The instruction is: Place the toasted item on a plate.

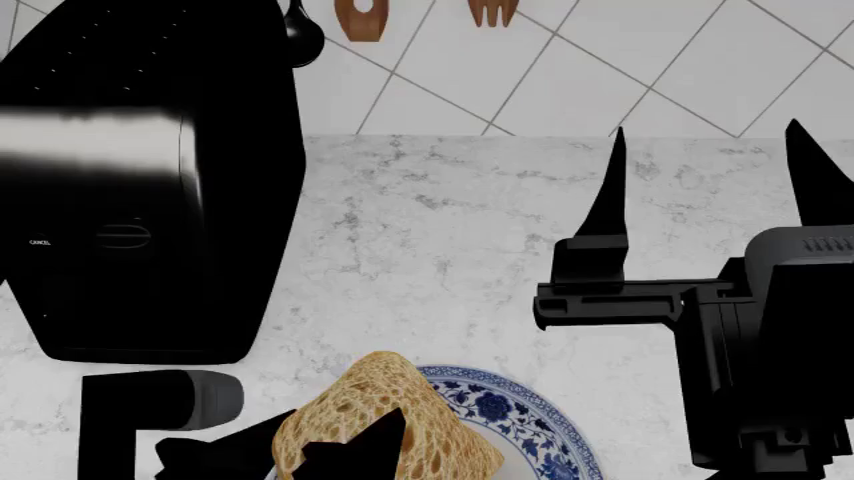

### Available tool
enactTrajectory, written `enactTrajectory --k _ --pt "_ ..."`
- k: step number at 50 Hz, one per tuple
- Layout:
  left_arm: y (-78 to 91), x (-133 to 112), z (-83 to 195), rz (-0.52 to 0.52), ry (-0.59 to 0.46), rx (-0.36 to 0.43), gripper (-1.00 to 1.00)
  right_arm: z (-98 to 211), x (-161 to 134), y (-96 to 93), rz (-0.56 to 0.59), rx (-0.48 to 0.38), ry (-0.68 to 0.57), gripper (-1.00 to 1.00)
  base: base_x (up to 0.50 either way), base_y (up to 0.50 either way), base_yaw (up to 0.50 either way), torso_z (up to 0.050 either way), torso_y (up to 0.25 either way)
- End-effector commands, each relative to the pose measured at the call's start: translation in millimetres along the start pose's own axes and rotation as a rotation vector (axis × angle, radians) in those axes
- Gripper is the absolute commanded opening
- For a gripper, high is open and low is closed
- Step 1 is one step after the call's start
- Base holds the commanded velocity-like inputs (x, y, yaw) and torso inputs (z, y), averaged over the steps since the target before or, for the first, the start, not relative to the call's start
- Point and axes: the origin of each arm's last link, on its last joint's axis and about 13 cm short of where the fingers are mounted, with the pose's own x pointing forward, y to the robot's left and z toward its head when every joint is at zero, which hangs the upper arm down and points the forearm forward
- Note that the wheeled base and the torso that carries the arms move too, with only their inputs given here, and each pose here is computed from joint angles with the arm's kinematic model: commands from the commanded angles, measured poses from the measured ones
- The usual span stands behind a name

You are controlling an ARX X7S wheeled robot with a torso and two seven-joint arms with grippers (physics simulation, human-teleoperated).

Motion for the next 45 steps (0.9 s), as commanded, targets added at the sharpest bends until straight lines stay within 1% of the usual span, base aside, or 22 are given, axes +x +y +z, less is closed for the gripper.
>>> enactTrajectory --k 1,2,3,4,5,6,8,9,11,12,13,16,18,23,27,36,39,40,41,42,43,45 --pt "1.1 -3 2 0.031 -0.039 0.133 1.0 -1 -2 -0.2 -0.002 0.005 0.0 1.0 0.0 0.0 0.0 0.0 0.0" --pt "2.0 -3 0 0.037 -0.037 0.162 1.0 -1 -2 -0.1 -0.002 0.006 -0.001 1.0 0.0 0.0 0.0 0.0 0.0" --pt "2.2 -4 -1 0.036 -0.036 0.173 1.0 -1 -2 -0.2 -0.001 0.004 -0.001 1.0 0.0 0.0 0.0 0.0 0.0" --pt "2.8 -3 -2 0.041 -0.042 0.215 1.0 0 -2 -0.3 -0.001 0.005 -0.001 1.0 0.0 0.0 0.0 0.0 0.0" --pt "2.0 -4 -2 0.035 -0.038 0.217 1.0 0 -2 -0.3 0.0 0.005 -0.002 1.0 0.0 0.0 0.0 0.0 0.0" --pt "2.3 -4 -2 0.044 -0.045 0.253 1.0 0 -2 -0.5 -0.001 0.006 -0.003 1.0 0.0 0.0 0.0 0.0 0.0" --pt "1.3 -5 -2 0.037 -0.042 0.255 1.0 0 -1 -0.5 -0.001 0.006 -0.004 1.0 0.0 0.0 0.0 0.0 0.0" --pt "1.5 -4 -2 0.041 -0.049 0.284 1.0 0 0 -0.1 0.001 0.003 -0.004 1.0 0.0 0.0 0.0 0.0 0.0" --pt "0.8 -5 -3 0.039 -0.05 0.304 1.0 1 1 0.5 0.003 0.008 -0.007 1.0 0.0 0.0 0.0 0.0 0.0" --pt "1.6 -5 -3 0.049 -0.059 0.345 1.0 0 1 0.5 0.003 0.006 -0.007 1.0 0.0 0.0 0.0 0.0 0.0" --pt "2.3 -5 -3 0.054 -0.062 0.365 1.0 0 1 0.5 0.004 0.008 -0.007 1.0 0.0 0.0 0.0 0.0 0.0" --pt "0.4 -7 -2 0.049 -0.072 0.393 1.0 1 1 0.2 0.002 0.007 -0.007 1.0 0.0 0.0 0.0 0.0 0.0" --pt "-2.7 -8 0 0.041 -0.084 0.385 1.0 0 1 0.4 0.004 0.007 -0.007 1.0 0.0 0.0 0.0 0.0 0.0" --pt "-9.6 -13 12 0.034 -0.132 0.401 1.0 1 0 -0.1 0.001 0.005 -0.007 1.0 0.0 0.0 0.0 0.0 0.0" --pt "-12.4 -15 16 0.033 -0.149 0.411 1.0 0 0 0.0 0.0 0.005 -0.006 1.0 0.0 0.0 0.0 0.0 0.0" --pt "-26.7 -26 35 0.002 -0.215 0.428 1.0 1 -4 -1.0 -0.002 0.003 -0.006 1.0 0.0 0.0 0.0 0.0 0.0" --pt "-30.1 -30 46 0.006 -0.251 0.432 1.0 1 -4 -1.2 -0.003 0.001 -0.006 1.0 0.0 0.0 0.0 0.0 0.0" --pt "-30.9 -31 50 0.015 -0.272 0.447 1.0 1 -4 -1.1 -0.003 0.002 -0.007 1.0 0.0 0.0 0.0 0.0 0.0" --pt "-32.2 -33 56 0.014 -0.28 0.438 1.0 2 -4 -1.0 -0.002 0.003 -0.007 1.0 0.0 0.0 0.0 0.0 0.0" --pt "-33.3 -34 58 0.009 -0.285 0.444 1.0 1 -5 -1.1 -0.003 0.002 -0.006 1.0 0.0 0.0 0.0 0.0 0.0" --pt "-33.3 -35 64 0.026 -0.305 0.467 1.0 1 -5 -1.1 -0.003 0.002 -0.006 1.0 0.0 0.0 0.0 0.0 0.0" --pt "-34.3 -36 75 0.027 -0.33 0.473 1.0 2 -5 -1.0 -0.001 0.003 -0.008 1.0 0.0 0.0 0.0 0.0 0.0"
